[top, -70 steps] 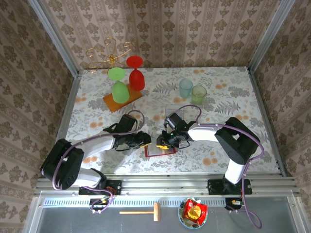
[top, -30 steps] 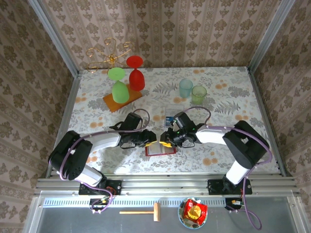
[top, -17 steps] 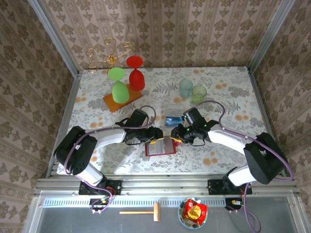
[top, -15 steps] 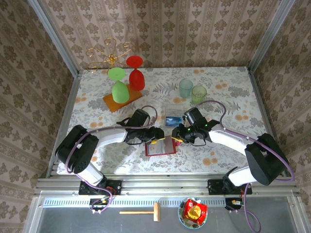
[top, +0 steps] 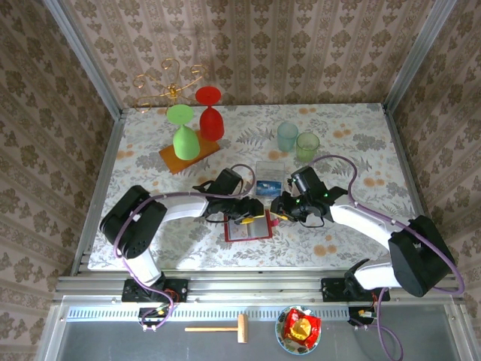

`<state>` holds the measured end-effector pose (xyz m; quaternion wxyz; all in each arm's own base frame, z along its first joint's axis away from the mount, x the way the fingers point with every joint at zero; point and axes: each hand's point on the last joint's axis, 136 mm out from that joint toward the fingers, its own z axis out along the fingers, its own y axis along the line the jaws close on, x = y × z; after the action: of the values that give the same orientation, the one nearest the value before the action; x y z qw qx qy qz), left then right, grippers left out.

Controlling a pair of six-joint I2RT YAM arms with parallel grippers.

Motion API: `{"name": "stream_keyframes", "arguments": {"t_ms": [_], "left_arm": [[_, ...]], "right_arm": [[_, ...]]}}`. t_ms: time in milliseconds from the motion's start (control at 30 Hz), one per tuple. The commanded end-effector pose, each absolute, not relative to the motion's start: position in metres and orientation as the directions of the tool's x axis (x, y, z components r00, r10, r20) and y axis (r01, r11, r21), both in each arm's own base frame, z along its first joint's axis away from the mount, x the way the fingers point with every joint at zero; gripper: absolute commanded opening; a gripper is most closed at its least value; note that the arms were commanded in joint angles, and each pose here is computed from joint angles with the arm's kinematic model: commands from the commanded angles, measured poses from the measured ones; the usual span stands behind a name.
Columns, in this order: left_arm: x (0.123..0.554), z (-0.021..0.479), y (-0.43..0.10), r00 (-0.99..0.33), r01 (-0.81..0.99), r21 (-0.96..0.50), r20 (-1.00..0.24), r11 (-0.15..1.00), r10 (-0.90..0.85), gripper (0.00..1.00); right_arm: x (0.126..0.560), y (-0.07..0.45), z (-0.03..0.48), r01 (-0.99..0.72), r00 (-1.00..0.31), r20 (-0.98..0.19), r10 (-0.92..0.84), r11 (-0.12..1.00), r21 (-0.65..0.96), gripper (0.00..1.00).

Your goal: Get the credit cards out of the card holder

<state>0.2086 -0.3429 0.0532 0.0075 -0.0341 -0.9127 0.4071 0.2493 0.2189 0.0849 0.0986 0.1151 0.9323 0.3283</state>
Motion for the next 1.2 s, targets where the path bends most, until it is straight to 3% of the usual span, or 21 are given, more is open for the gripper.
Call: {"name": "stream_keyframes", "arguments": {"t_ms": [0,567,967,1167], "left_arm": [[0.211,0.065,-0.349,-0.997,0.063,-0.76,-0.023,0.647,0.07,0.51],[0.214,0.074,-0.314,-0.997,0.052,-0.756,-0.072,0.652,-0.005,0.49],[0.203,0.057,-0.271,-0.995,0.032,-0.673,-0.087,0.739,-0.037,0.43],[0.2,0.049,-0.254,-0.993,-0.002,-0.647,-0.089,0.763,-0.079,0.44]], "right_arm": [[0.245,0.213,0.086,0.145,-0.954,-0.117,0.277,0.764,0.628,0.3],[0.243,0.249,0.082,0.11,-0.974,-0.077,0.212,0.744,0.659,0.26],[0.239,0.285,0.067,0.085,-0.99,-0.027,0.136,0.75,0.656,0.23],[0.239,0.294,0.063,0.077,-0.994,-0.012,0.111,0.757,0.649,0.23]]}}
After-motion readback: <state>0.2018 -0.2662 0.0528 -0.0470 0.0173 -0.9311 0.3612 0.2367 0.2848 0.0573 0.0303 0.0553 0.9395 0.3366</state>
